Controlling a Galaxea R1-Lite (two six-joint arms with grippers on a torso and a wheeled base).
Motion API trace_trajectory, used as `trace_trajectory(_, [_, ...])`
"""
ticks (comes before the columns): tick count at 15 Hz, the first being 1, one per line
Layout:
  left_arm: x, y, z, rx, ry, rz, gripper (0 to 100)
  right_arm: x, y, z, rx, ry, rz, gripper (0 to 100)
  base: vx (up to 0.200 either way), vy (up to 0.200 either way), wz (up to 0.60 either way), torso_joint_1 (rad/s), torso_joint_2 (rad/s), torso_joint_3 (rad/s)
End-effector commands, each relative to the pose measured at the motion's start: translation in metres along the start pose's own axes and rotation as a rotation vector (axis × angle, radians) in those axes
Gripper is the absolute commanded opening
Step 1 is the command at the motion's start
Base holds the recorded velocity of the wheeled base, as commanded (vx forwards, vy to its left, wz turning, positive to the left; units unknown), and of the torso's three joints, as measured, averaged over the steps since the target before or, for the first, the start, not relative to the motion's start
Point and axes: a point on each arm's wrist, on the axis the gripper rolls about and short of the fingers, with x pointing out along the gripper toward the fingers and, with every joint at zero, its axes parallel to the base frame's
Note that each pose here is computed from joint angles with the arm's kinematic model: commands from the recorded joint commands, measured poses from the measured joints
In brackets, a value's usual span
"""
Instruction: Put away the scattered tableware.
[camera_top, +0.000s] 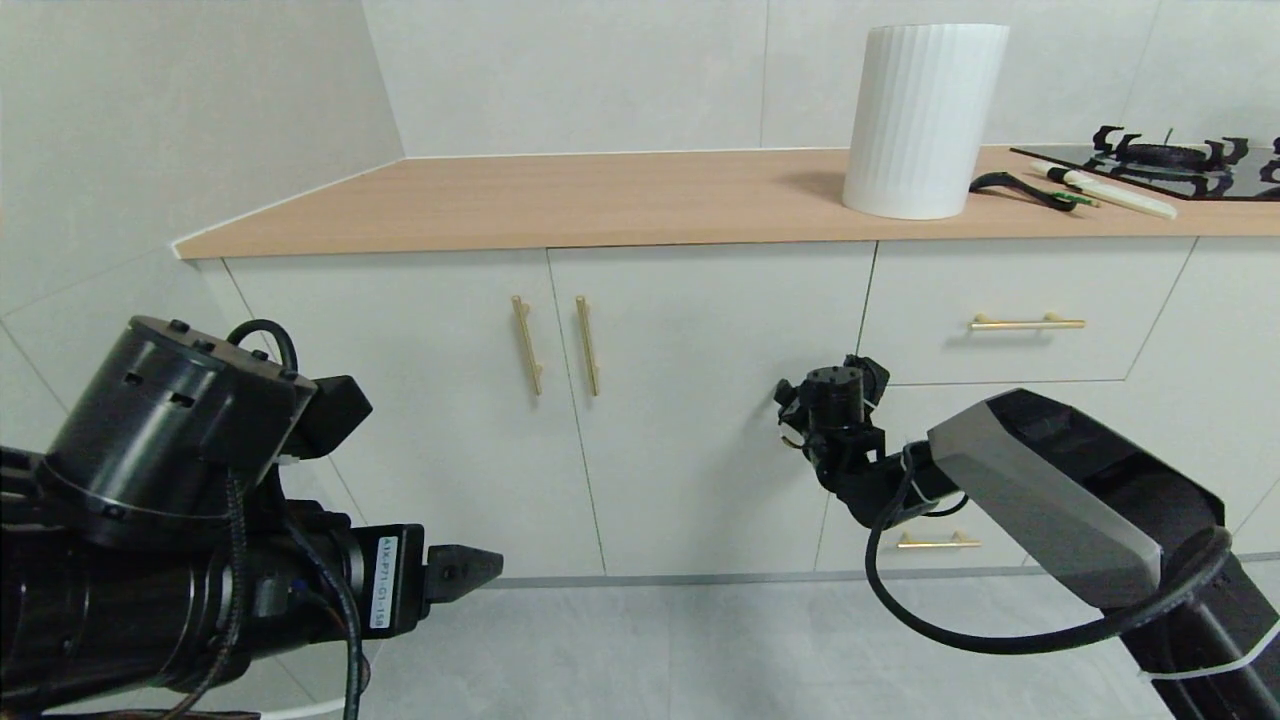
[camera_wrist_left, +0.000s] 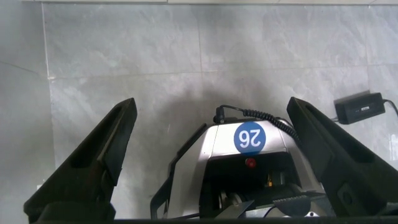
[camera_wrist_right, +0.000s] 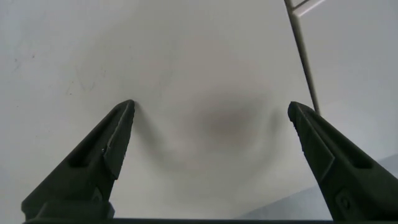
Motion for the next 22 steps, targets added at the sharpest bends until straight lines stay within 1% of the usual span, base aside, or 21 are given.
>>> trace_trajectory(1, [0.0, 0.0, 0.0, -0.001, 0.0, 0.0, 100, 0.005, -0.002, -0.002, 0.002, -0.017, -0.013, 100, 0.0, 0.0, 0.0, 0.0, 0.0, 0.0])
trace_trajectory(4, [0.001, 0.0, 0.0, 0.0, 0.002, 0.002, 100, 0.003, 0.0, 0.002, 0.006, -0.022, -0.009, 100, 0.0, 0.0, 0.0, 0.0, 0.0, 0.0])
trace_trajectory(5, [0.0, 0.0, 0.0, 0.0, 0.001, 0.001, 100, -0.002, 0.003, 0.007, 0.011, -0.018, -0.002, 100, 0.0, 0.0, 0.0, 0.0, 0.0, 0.0])
trace_trajectory(7, [0.0, 0.0, 0.0, -0.001, 0.0, 0.0, 100, -0.015, 0.003, 0.012, -0.001, 0.027, 0.011, 100, 0.0, 0.0, 0.0, 0.0, 0.0, 0.0])
trace_trajectory(9, [0.0, 0.0, 0.0, 0.0, 0.001, 0.001, 100, -0.067, 0.005, 0.026, 0.017, 0.27, 0.152, 100, 0.0, 0.0, 0.0, 0.0, 0.0, 0.0])
trace_trajectory(11, [0.0, 0.0, 0.0, 0.001, 0.0, 0.0, 100, -0.126, -0.009, 0.048, -0.004, 0.551, 0.332, 100, 0.0, 0.0, 0.0, 0.0, 0.0, 0.0])
trace_trajectory(12, [0.0, 0.0, 0.0, 0.001, 0.0, 0.0, 100, -0.144, -0.012, 0.059, -0.024, 0.634, 0.429, 100, 0.0, 0.0, 0.0, 0.0, 0.0, 0.0])
trace_trajectory(13, [-0.001, 0.0, 0.0, 0.001, -0.001, -0.001, 100, -0.153, -0.016, 0.066, -0.05, 0.656, 0.467, 100, 0.0, 0.0, 0.0, 0.0, 0.0, 0.0])
trace_trajectory(15, [-0.002, 0.001, -0.001, 0.0, -0.005, -0.003, 100, -0.157, -0.018, 0.069, -0.105, 0.63, 0.47, 100, 0.0, 0.0, 0.0, 0.0, 0.0, 0.0])
trace_trajectory(17, [-0.009, 0.002, 0.001, -0.006, -0.03, -0.014, 100, -0.165, -0.021, 0.077, -0.194, 0.563, 0.443, 100, 0.0, 0.0, 0.0, 0.0, 0.0, 0.0])
trace_trajectory(18, [-0.014, 0.005, 0.001, -0.008, -0.051, -0.013, 100, -0.172, -0.021, 0.084, -0.229, 0.518, 0.43, 100, 0.0, 0.0, 0.0, 0.0, 0.0, 0.0])
trace_trajectory(20, [-0.026, 0.012, -0.004, 0.004, -0.092, -0.009, 100, -0.192, -0.022, 0.105, -0.268, 0.43, 0.397, 100, 0.0, 0.0, 0.0, 0.0, 0.0, 0.0])
trace_trajectory(21, [-0.036, 0.022, -0.01, 0.02, -0.149, -0.022, 100, -0.216, -0.026, 0.128, -0.326, 0.333, 0.379, 100, 0.0, 0.0, 0.0, 0.0, 0.0, 0.0])
trace_trajectory(22, [-0.038, 0.024, -0.013, 0.029, -0.169, -0.028, 100, -0.223, -0.029, 0.134, -0.348, 0.309, 0.374, 100, 0.0, 0.0, 0.0, 0.0, 0.0, 0.0])
